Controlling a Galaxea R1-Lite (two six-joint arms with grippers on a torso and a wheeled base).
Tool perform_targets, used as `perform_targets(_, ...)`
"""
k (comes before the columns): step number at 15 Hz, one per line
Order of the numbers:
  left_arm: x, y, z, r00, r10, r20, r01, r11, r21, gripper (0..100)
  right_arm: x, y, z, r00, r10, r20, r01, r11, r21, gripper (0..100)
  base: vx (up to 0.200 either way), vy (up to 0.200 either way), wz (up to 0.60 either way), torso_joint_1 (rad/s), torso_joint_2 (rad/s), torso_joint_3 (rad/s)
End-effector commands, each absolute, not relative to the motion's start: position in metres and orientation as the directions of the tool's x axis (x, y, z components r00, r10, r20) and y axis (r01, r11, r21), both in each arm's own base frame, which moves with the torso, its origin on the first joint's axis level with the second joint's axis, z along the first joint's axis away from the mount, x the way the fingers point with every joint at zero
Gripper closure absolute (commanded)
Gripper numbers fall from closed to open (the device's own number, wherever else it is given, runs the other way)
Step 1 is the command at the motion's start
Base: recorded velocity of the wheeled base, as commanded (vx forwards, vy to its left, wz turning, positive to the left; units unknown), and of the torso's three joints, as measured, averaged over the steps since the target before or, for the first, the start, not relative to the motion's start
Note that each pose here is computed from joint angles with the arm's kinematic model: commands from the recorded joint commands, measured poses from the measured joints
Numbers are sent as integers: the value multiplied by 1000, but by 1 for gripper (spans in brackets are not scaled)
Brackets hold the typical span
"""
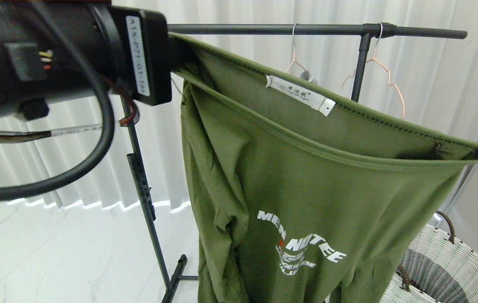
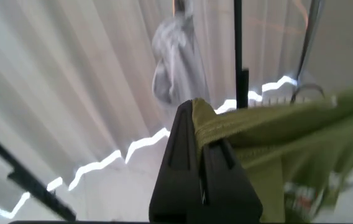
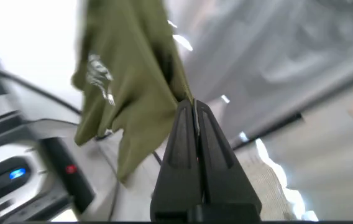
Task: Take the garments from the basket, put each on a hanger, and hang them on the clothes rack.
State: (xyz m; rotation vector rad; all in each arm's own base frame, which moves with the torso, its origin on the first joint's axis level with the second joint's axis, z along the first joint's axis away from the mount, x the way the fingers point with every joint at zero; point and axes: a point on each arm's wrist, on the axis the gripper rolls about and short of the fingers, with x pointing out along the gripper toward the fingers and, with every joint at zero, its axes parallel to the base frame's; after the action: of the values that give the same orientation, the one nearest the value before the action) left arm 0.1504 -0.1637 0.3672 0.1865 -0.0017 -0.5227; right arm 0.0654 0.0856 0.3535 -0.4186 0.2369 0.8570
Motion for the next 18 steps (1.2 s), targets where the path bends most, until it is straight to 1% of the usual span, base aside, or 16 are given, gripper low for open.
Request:
perform_targets(1,168,-184,364,868,-493,-55,494,850,182,100,48,83,356,532,769,-354,-846,467,-257,100,0,0,0,0,0,0)
perform_targets(4,171,-187,365,869,-492,-52,492,851,183,100,46,92,354,484,794,-368,-874,413,-257,100,0,0,0,0,0,0)
perform_targets(6,169,-185,366,870,-490,-52,491,852,183,100,46,92,354,491,788,-371,-870,420,-260,100,0,0,0,0,0,0)
perform_targets(8,164,-179,366,869,-490,-63,493,850,189,100,49,91,353,542,753,-374,-840,468,-274,100,0,0,0,0,0,0)
perform_targets(9,153,-167,368,867,-489,-98,498,843,202,100,55,90,352,632,679,-374,-775,554,-305,100,0,0,0,0,0,0)
perform_targets(10,142,-156,368,861,-491,-135,509,834,213,100,59,92,351,674,637,-374,-738,594,-319,100,0,0,0,0,0,0)
perform_targets(11,125,-146,368,836,-517,-182,547,806,225,100,63,94,352,702,612,-363,-711,623,-325,100,0,0,0,0,0,0)
perform_targets(12,118,-143,367,824,-529,-201,565,793,228,100,66,97,352,709,607,-359,-705,631,-325,100,0,0,0,0,0,0)
perform_targets(13,99,-131,365,792,-558,-248,607,763,220,100,74,106,354,726,604,-327,-687,654,-317,100,0,0,0,0,0,0)
perform_targets(14,89,-128,364,764,-587,-268,640,744,193,100,80,115,356,733,612,-296,-680,666,-307,100,0,0,0,0,0,0)
perform_targets(15,82,-125,364,744,-607,-279,661,729,175,100,87,124,357,742,618,-262,-671,680,-295,100,0,0,0,0,0,0)
perform_targets(17,73,-120,363,720,-635,-282,689,704,173,100,99,139,360,759,621,-194,-650,707,-278,100,0,0,0,0,0,0)
perform_targets(18,66,-119,362,695,-663,-279,715,678,172,100,109,151,362,768,624,-146,-638,723,-266,100,0,0,0,0,0,0)
